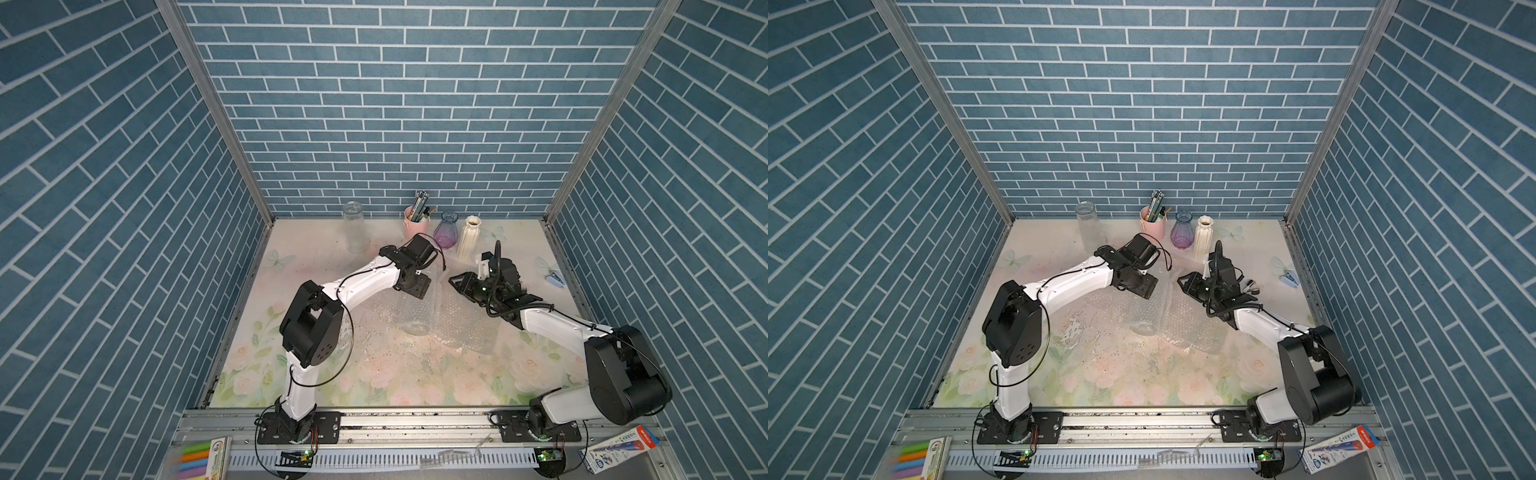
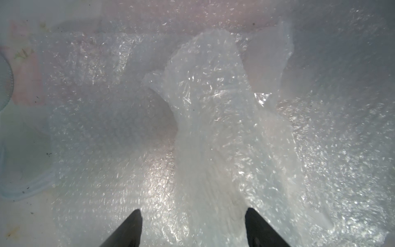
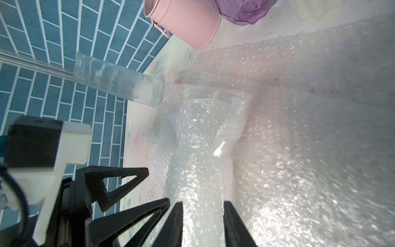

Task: Unwrap the vase from the bubble wrap
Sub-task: Unwrap the bubble wrap.

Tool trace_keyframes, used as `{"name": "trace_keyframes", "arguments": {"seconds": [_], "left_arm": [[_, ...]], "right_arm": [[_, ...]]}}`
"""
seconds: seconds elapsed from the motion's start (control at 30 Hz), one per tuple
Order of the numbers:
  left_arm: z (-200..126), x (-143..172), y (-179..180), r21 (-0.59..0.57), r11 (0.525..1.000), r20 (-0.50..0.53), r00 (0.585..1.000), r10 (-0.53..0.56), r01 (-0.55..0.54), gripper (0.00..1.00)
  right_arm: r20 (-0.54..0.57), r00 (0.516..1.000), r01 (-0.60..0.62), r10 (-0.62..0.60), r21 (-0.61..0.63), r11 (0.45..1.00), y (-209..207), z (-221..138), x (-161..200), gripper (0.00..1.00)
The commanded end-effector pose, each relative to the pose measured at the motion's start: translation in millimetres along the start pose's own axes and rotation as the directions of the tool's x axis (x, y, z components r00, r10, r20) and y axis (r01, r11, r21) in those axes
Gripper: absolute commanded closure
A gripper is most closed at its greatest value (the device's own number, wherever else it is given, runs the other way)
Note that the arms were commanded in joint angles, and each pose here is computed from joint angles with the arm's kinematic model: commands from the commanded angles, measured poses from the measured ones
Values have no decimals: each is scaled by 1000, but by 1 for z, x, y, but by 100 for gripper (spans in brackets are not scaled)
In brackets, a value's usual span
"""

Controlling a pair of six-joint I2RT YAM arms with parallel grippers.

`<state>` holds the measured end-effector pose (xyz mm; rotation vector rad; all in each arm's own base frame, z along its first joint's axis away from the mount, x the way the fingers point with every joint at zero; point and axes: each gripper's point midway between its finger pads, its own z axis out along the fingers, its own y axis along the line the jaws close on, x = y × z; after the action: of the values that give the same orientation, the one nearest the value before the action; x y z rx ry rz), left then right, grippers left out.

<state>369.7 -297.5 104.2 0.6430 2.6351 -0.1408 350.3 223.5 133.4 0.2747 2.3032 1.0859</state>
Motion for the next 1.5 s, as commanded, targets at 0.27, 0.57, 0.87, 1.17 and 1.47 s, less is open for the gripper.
{"name": "trace_keyframes", "arguments": {"seconds": [0.27, 0.57, 0.87, 1.17, 1.47], "left_arm": [[3, 10, 29, -30, 998, 4, 998, -64, 64, 23], [1, 10, 33, -42, 997, 10, 998, -58, 58, 23], [-4, 7, 31, -26, 998, 23, 998, -59, 60, 23], [-5, 7, 30, -21, 998, 26, 998, -59, 59, 24], [-6, 4, 29, -13, 998, 28, 998, -58, 59, 24]], "right_arm": [[-26, 999, -24, 23, -54, 998, 33, 31, -9, 68], [-37, 998, -52, 50, -64, 997, 40, 49, -13, 68], [-28, 995, -95, 94, -34, 995, 38, 71, -26, 68], [-52, 982, -182, 184, 26, 983, 3, 89, -19, 70], [-60, 983, -169, 174, 80, 982, -22, 77, 1, 69]]}}
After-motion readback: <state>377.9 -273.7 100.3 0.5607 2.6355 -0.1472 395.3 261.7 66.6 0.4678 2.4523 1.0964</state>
